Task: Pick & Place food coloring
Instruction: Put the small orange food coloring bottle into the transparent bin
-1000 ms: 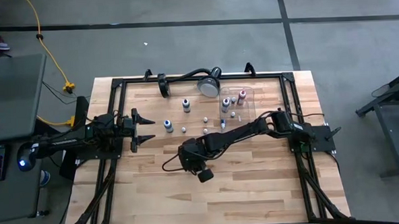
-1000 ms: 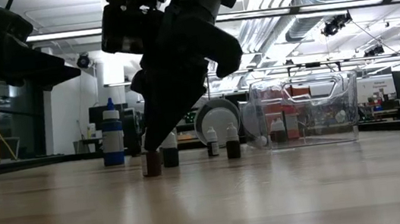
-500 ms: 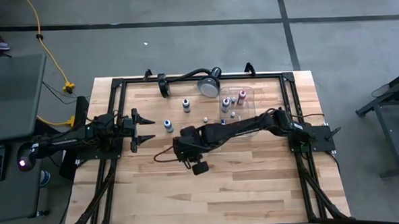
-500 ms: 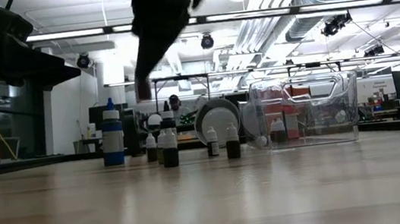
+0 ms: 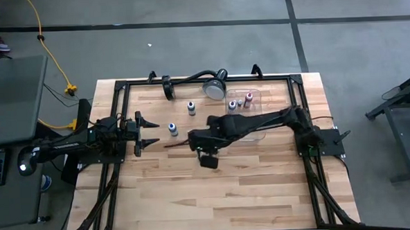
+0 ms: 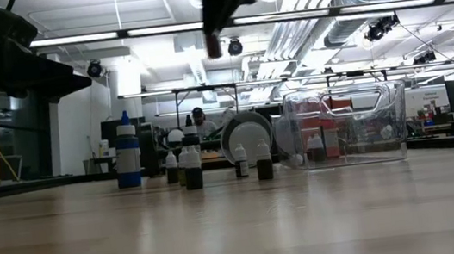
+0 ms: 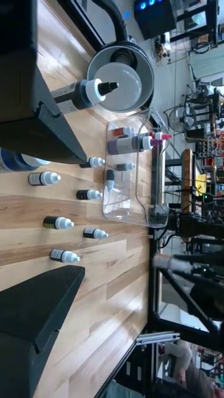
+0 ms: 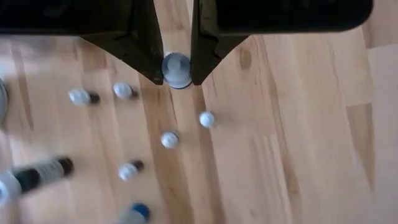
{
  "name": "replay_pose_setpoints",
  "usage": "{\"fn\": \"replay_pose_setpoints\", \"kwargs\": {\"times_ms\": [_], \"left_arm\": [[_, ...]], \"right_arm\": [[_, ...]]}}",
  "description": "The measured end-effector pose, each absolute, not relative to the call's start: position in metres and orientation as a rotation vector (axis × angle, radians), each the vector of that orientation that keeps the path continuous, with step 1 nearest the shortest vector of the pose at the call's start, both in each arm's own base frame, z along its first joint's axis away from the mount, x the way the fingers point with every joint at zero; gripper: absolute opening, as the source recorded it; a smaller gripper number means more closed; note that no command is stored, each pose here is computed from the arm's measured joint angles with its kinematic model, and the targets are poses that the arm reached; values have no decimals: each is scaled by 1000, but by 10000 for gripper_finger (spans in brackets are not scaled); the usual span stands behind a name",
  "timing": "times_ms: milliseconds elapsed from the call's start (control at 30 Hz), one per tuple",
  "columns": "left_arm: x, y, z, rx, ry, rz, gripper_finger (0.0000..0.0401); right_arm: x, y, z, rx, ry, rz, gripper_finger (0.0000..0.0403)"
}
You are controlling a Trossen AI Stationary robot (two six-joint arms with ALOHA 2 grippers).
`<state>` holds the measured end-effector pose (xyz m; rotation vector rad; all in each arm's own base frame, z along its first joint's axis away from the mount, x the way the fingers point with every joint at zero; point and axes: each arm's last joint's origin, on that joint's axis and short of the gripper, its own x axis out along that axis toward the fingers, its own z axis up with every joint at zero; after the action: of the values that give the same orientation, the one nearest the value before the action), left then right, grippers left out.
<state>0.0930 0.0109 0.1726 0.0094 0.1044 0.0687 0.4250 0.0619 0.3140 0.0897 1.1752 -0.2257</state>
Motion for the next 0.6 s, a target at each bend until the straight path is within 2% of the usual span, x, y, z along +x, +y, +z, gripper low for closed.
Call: {"fn": "replay_pose_setpoints", "kwargs": {"times_ms": [233,600], "left_arm": [[93,11,173,9,104,69,278],[93,11,173,10,104,69,278]], "right_arm": [[384,55,327,249,1116,-352,51],[321,56,308,503,996,-525,51]]}}
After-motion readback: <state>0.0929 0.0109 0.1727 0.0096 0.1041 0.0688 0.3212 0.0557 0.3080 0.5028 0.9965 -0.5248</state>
